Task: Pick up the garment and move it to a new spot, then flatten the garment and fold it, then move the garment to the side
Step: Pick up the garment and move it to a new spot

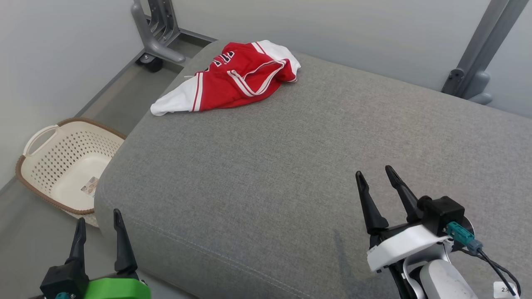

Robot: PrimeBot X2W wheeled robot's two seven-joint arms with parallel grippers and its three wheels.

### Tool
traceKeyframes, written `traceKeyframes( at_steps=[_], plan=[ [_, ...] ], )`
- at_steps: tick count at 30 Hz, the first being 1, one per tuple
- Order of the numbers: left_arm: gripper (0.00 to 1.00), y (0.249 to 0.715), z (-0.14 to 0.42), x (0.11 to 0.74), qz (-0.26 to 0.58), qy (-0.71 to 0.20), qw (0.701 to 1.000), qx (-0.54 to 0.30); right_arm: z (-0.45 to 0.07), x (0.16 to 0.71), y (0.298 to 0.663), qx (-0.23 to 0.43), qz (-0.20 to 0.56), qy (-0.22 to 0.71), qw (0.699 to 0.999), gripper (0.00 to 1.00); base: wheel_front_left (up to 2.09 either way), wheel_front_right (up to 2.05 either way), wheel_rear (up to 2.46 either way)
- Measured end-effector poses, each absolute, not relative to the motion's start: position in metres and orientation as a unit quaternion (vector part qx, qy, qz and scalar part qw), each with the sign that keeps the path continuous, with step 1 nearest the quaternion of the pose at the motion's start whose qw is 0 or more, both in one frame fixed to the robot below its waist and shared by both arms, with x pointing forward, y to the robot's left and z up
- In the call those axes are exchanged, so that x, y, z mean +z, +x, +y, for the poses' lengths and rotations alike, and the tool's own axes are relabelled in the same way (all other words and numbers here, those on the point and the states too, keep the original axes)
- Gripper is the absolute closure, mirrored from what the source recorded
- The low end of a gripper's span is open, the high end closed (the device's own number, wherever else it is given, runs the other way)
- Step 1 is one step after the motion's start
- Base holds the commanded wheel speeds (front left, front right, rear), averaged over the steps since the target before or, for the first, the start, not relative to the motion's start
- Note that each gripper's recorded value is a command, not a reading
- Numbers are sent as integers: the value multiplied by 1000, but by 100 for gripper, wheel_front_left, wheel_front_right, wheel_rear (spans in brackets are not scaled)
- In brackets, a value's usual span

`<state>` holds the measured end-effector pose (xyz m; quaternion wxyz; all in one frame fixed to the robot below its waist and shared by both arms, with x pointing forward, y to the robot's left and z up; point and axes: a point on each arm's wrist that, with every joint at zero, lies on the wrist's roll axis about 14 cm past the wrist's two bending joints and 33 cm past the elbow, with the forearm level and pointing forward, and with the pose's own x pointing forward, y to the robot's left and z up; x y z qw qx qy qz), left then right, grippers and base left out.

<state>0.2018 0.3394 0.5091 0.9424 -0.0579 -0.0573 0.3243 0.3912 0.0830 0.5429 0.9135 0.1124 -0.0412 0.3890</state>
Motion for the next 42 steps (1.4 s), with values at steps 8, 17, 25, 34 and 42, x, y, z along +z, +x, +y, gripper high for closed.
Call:
traceKeyframes(
  at_steps=[8,17,25,34,42],
  plan=[
    [0,198,339,505,-50,-60,940,331,86,534,394,390,-31,114,913,0,0,0,0],
    [0,215,341,514,-54,-35,952,298,66,529,402,362,-31,110,925,0,0,0,0],
    [0,273,365,581,-105,42,963,245,51,526,413,341,-31,99,934,0,0,0,0],
    [0,362,375,633,-97,116,973,174,23,548,434,304,-65,79,947,0,0,0,0],
    [0,435,393,625,-33,158,976,149,-2,542,454,272,-64,69,958,0,0,0,0]
  ],
)
